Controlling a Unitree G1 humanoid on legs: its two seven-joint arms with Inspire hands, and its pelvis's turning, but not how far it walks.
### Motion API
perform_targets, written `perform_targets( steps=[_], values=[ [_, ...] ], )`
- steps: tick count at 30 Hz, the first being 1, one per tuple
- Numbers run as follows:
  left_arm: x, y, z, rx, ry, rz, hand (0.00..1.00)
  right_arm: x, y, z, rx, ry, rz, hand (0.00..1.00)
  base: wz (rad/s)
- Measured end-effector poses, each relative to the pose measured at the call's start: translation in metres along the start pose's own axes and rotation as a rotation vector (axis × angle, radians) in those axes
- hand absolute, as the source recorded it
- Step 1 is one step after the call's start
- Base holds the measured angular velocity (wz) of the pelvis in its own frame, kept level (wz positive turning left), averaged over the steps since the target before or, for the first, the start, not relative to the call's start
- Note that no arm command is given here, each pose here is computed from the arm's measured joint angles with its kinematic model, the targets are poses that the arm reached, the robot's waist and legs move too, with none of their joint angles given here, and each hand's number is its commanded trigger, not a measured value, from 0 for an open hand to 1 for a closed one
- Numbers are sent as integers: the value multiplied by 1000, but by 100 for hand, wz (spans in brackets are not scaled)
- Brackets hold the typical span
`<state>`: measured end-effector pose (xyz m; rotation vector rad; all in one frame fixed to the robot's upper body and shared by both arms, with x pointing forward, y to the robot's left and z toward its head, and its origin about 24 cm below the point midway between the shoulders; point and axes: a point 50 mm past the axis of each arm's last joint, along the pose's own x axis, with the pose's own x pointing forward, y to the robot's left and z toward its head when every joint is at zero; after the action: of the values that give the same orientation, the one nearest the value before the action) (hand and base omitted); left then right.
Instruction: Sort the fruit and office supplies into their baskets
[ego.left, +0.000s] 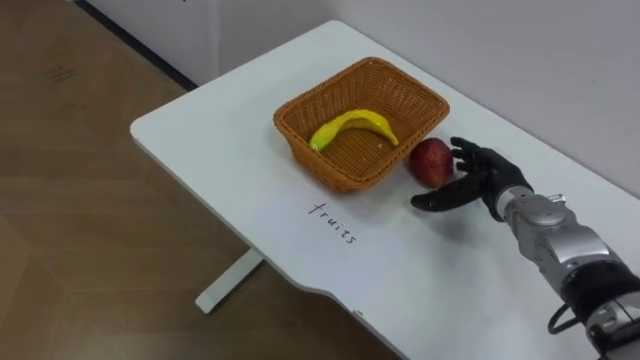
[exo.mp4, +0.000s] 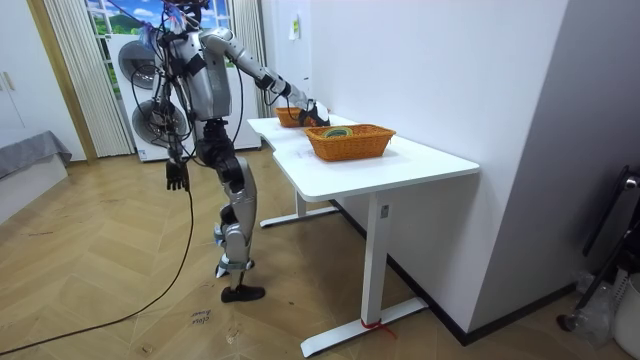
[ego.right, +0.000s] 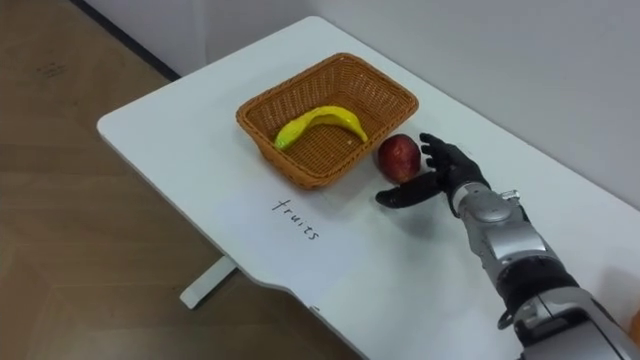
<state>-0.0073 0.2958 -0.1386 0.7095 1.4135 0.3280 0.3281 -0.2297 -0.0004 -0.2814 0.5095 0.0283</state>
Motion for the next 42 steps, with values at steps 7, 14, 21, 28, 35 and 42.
perform_targets(
  steps=[7, 14, 21, 28, 35, 42],
  values=[
    [0, 0, 0, 1, 1, 0, 0, 0, 0, 0, 0, 0, -7, 0, 0],
    [0, -1, 1, 12, -6, -5, 0, 0, -2, -2, -2, 8, -34, 0, 1],
    [0, -2, 2, 0, -11, -8, 0, 1, -2, -4, 1, 11, -51, 0, 3],
    [0, 0, 3, -6, -23, -6, 0, 3, 0, -4, -72, 24, -56, 0, 0],
    [3, 9, 6, -3, -34, 18, 0, 4, -3, -7, -101, 40, -73, 0, 0],
    [4, 11, 7, 9, -38, 21, 0, 5, -2, -6, -121, 48, -78, 27, 0]
  ],
)
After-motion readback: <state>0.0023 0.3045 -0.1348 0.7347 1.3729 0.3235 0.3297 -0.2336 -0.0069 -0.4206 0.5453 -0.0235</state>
